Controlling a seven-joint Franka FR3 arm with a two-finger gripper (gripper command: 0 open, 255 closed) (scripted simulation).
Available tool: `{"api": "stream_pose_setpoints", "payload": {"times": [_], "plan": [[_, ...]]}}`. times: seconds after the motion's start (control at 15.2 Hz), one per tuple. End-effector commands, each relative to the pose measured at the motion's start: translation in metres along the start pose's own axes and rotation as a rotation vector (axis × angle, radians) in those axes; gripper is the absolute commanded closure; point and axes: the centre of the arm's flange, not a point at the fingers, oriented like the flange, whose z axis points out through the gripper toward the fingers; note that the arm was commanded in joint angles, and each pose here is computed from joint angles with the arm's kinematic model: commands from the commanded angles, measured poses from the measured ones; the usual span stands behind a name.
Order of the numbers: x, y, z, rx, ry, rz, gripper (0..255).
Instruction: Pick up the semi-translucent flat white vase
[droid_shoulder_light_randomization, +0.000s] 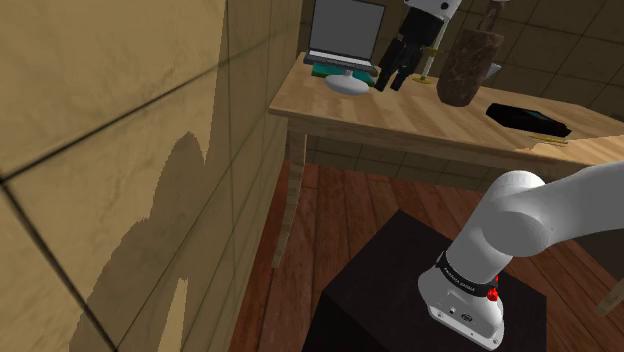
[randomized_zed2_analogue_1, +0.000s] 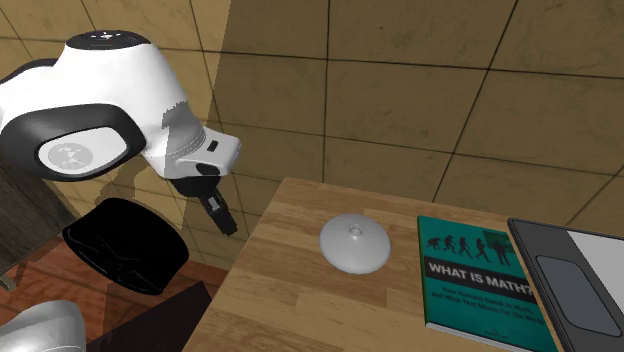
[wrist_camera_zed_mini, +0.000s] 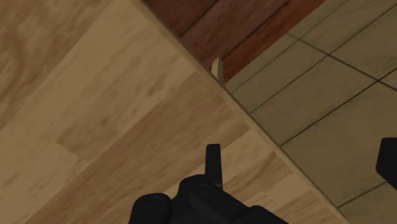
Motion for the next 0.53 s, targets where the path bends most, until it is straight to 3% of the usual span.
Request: {"api": "stream_pose_setpoints", "payload": {"times": [0.0, 0.46], "plan": [[0.000, 0.000, 0.000, 0.000, 0.000, 0.000, 0], [0.077, 0.055, -0.001, -0.031, -0.047, -0.034, 0]]}}
